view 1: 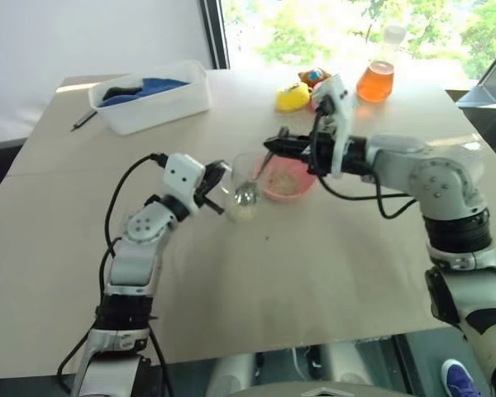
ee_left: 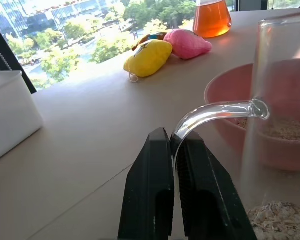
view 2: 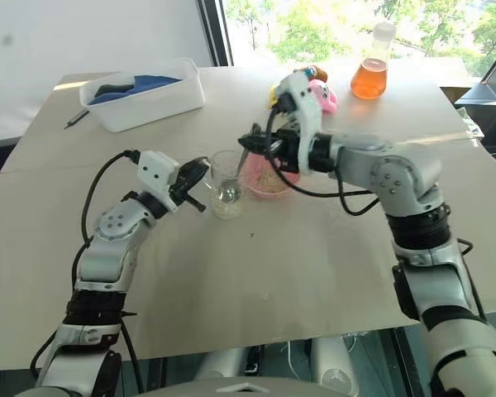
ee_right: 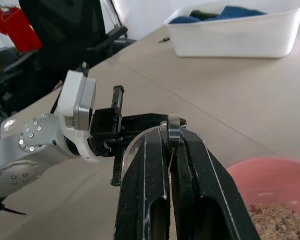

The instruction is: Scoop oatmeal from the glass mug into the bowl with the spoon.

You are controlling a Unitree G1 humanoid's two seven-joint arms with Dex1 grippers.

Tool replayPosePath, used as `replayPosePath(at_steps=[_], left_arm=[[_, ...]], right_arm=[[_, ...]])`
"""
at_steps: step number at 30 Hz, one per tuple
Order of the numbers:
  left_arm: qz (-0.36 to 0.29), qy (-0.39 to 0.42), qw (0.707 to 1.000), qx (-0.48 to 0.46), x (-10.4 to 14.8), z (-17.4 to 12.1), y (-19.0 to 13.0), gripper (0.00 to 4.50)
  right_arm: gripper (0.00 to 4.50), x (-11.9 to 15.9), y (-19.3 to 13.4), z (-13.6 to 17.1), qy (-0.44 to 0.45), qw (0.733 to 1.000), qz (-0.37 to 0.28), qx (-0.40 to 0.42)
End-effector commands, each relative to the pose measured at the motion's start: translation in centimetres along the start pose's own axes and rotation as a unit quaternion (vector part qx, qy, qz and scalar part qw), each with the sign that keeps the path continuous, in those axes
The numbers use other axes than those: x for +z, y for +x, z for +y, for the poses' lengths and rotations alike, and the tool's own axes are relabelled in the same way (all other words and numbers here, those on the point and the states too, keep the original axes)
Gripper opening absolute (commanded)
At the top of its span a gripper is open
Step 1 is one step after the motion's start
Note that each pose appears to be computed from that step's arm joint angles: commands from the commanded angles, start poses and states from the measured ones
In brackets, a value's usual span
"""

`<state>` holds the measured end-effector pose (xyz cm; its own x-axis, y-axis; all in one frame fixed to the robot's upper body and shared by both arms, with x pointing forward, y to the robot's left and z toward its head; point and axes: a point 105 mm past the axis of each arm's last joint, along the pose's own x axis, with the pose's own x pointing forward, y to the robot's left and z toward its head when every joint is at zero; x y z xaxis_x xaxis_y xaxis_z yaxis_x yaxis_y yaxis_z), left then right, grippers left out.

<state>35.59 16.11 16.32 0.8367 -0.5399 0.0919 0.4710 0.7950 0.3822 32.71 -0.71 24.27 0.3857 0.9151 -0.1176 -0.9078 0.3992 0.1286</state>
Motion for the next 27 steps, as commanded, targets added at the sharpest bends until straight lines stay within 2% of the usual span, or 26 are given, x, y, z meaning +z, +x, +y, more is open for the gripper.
replayPosePath(at_steps=[1, 10, 17, 20, 23, 27], left_arm=[[-0.030, 0.034, 0.999, -0.010, 1.8, 0.0, 0.4, 0.05], [-0.030, 0.041, 0.998, -0.025, 1.7, -0.7, 0.6, 0.05], [-0.023, 0.045, 0.998, -0.034, 1.2, -0.9, 0.6, 0.05], [-0.022, 0.047, 0.998, -0.039, 1.1, -1.0, 0.7, 0.05], [-0.024, 0.049, 0.998, -0.044, 1.2, -1.2, 0.9, 0.05], [-0.025, 0.051, 0.997, -0.048, 1.3, -1.3, 1.0, 0.05]], right_arm=[[0.00, 0.1, 0.6, 0.5, -0.021, 1.000, -0.006, 0.008], [0.00, -1.4, 1.7, 1.7, -0.028, 0.999, 0.004, 0.024], [0.00, 1.3, 0.9, 0.1, -0.043, 0.998, -0.034, -0.014], [0.00, 1.6, 0.6, -0.5, -0.056, 0.997, -0.034, -0.029], [0.00, 1.2, 0.6, -0.7, -0.057, 0.997, -0.030, -0.031], [0.00, -0.7, 1.0, -0.3, -0.064, 0.998, -0.007, -0.026]])
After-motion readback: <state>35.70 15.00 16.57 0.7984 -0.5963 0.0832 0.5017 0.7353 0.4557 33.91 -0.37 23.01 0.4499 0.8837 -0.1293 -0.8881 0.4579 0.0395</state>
